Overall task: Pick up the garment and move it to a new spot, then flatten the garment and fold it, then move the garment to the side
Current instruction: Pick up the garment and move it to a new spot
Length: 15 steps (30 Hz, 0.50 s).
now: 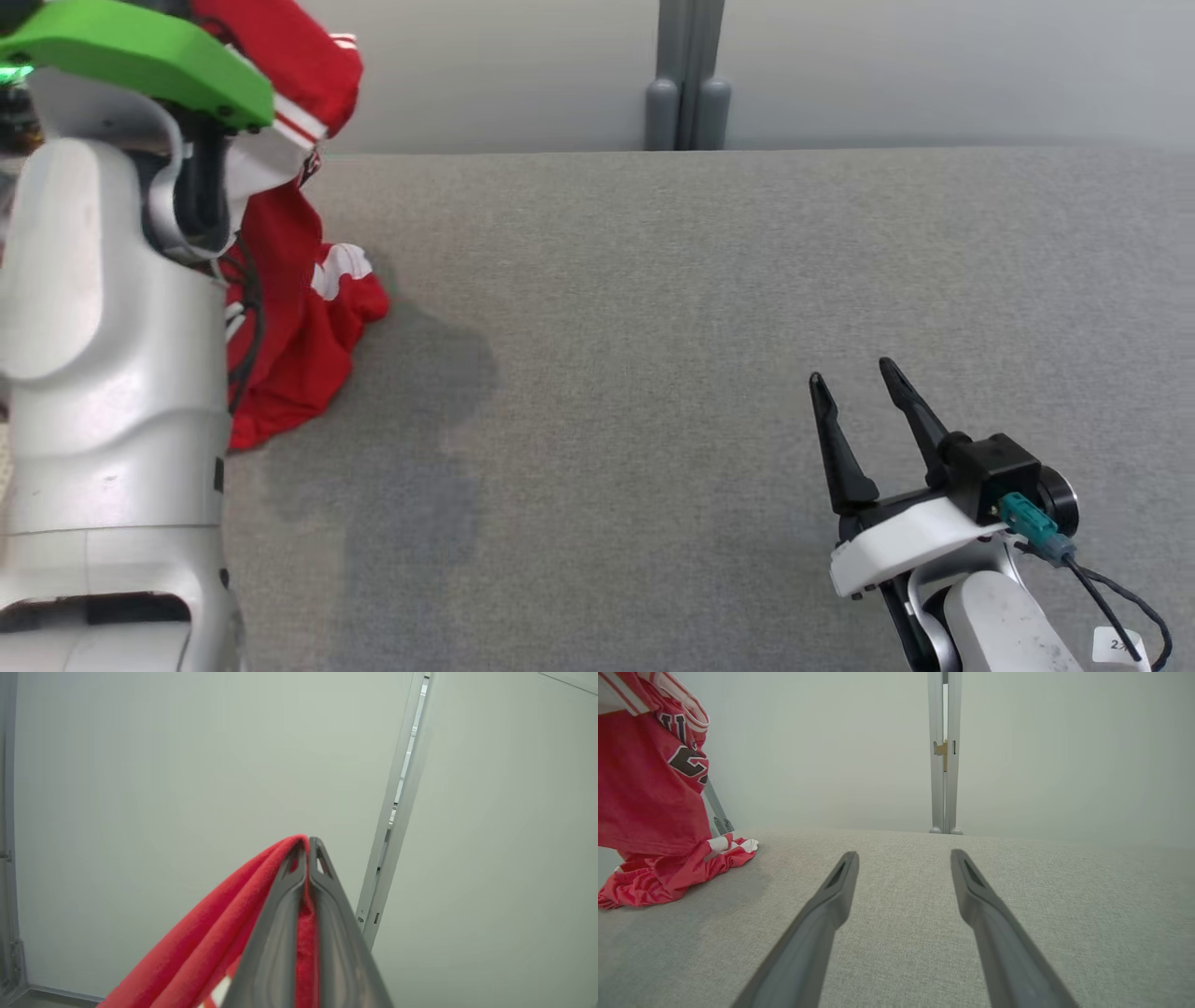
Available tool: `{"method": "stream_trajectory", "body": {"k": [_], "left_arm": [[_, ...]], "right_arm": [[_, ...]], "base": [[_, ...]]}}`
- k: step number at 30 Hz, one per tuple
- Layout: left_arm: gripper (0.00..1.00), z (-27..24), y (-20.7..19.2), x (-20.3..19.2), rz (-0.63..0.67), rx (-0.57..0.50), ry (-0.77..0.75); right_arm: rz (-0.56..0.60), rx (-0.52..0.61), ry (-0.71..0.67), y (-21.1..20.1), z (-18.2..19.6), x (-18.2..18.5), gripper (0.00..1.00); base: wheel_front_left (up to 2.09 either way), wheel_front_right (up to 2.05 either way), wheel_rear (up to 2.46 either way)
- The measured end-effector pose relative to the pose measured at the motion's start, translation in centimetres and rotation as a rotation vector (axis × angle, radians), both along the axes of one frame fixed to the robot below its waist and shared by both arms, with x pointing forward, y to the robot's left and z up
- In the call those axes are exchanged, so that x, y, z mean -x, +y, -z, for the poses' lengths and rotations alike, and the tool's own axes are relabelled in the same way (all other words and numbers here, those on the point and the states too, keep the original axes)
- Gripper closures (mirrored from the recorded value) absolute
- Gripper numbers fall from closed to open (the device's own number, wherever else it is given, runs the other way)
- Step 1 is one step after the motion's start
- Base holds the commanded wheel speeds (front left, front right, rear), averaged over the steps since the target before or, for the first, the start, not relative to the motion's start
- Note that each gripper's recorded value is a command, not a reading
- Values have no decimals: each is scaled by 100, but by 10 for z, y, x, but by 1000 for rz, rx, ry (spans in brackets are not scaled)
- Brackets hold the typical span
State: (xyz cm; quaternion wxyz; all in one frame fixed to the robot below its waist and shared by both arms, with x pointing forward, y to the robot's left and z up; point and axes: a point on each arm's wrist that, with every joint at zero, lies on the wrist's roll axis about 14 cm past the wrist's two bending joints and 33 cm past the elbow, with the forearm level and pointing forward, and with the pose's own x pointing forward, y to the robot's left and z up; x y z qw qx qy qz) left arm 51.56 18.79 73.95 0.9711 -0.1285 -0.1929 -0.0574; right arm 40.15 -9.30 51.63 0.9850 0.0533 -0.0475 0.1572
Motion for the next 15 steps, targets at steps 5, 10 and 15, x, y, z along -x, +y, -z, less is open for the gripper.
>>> {"method": "stream_trajectory", "body": {"k": [5,10,15], "left_arm": [[100,-32,-70,4,172,20,-85],[100,-50,-134,9,330,30,-142],[100,-45,-192,14,480,26,-132]], "right_arm": [[68,1,-22,-24,-8,11,0],[155,3,-30,-54,-11,21,0],[243,6,-34,-84,-13,28,0]], "base": [[0,0,0],[0,0,0],[0,0,0]]}}
